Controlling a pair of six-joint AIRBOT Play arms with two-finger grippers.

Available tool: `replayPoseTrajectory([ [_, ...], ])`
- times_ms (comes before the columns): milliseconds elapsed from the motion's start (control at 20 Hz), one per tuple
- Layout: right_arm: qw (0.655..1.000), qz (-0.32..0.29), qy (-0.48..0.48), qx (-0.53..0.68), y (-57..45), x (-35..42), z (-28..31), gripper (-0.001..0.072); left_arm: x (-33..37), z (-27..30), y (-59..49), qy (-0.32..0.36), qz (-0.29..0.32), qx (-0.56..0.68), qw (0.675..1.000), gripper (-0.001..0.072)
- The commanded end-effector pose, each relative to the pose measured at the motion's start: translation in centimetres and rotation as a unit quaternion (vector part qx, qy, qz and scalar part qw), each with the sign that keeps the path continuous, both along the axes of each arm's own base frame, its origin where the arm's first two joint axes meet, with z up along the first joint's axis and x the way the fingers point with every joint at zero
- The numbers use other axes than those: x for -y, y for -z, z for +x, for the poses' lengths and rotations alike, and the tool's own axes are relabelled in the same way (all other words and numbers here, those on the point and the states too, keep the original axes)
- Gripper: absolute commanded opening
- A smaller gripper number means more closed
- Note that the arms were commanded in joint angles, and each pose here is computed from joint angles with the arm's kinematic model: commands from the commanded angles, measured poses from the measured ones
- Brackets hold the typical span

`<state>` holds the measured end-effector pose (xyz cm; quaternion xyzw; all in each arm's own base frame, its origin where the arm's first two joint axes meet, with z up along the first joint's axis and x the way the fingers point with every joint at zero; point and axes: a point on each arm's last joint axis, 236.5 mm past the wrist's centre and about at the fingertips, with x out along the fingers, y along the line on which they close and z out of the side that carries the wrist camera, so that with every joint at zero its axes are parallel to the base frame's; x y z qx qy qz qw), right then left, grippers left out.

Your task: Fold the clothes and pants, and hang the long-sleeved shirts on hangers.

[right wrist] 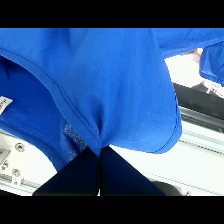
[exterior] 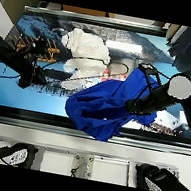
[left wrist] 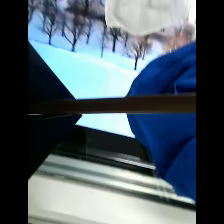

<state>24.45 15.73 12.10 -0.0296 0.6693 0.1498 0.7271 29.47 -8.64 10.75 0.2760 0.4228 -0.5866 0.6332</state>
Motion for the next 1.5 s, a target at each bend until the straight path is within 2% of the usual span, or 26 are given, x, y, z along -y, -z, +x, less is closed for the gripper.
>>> replayPoseTrajectory([
  [0,1.0,0.0,0.0,0.0,0.0,0.0,0.0,0.001,0.7,-3.1,2.4,0.037,-0.015,-0.035,0.999,0.0008],
  [250,1.0,0.0,0.0,-0.001,0.0,0.0,0.0,0.001,2.0,-6.3,4.5,0.081,-0.023,-0.06,0.995,0.0008],
  [500,1.0,-0.005,-0.004,-0.011,0.1,0.3,-0.5,0.001,2.2,-7.6,5.9,0.079,-0.019,-0.07,0.994,0.0008],
  [900,0.999,0.013,0.029,0.024,-2.4,1.3,1.3,0.0009,2.4,-6.6,6.0,0.069,-0.02,-0.053,0.996,0.0008],
  [1450,0.998,0.052,0.015,0.026,-3.9,-0.5,0.9,0.0009,5.1,-4.5,6.6,0.068,-0.013,0.0,0.998,0.0008],
])
